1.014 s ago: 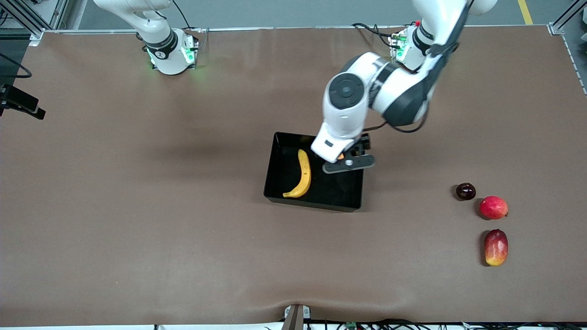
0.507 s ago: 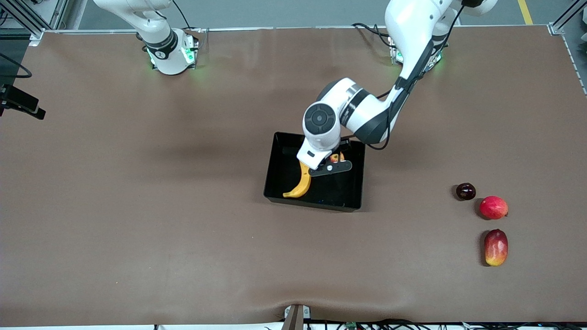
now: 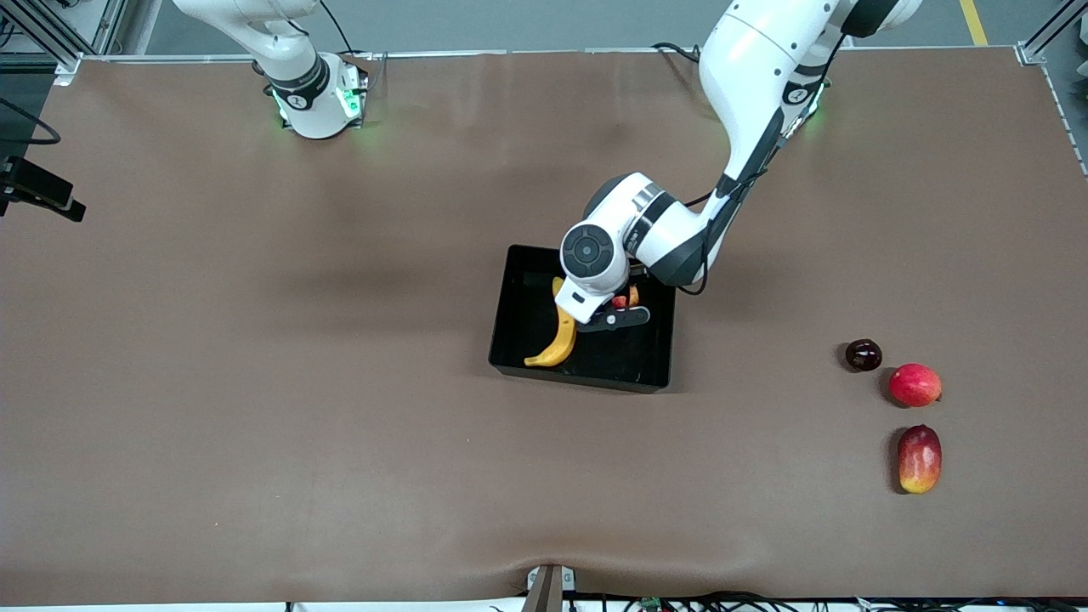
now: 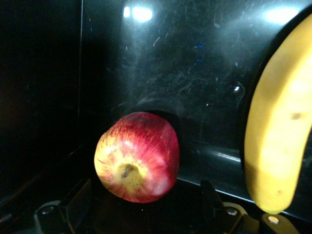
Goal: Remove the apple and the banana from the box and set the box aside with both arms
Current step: 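Close the left gripper on the red apple inside the box, then lift the apple out and carry it beside the mango and pomegranate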
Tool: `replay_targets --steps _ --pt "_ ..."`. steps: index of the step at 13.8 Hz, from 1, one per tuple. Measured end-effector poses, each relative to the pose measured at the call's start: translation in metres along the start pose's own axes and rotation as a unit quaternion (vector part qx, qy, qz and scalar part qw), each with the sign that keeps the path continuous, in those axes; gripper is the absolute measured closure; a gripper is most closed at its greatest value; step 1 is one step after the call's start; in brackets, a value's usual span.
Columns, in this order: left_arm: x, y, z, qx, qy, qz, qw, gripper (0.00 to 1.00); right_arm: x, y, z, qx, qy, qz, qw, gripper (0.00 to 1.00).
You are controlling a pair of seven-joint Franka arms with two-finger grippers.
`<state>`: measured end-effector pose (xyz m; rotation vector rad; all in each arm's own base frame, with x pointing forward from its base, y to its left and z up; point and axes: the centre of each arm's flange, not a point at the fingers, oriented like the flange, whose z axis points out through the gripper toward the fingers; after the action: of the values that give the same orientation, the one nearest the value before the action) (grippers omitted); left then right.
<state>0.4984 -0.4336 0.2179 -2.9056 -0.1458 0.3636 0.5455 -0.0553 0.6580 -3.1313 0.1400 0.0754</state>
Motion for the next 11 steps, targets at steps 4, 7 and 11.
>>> replay_targets --steps 4,7,11 --pt "0.000 -0.002 0.010 0.008 -0.005 0.003 1.000 0.15 0.000 0.000 0.000 0.000 0.000 0.000 1.000 0.00" --pt "0.001 -0.002 0.009 0.008 -0.003 0.003 1.000 0.36 0.000 0.000 0.000 0.000 0.000 0.000 1.000 0.00" --pt "0.008 -0.004 -0.003 -0.003 0.005 -0.002 1.000 0.36 0.000 -0.005 0.000 0.005 0.000 -0.004 1.000 0.00"
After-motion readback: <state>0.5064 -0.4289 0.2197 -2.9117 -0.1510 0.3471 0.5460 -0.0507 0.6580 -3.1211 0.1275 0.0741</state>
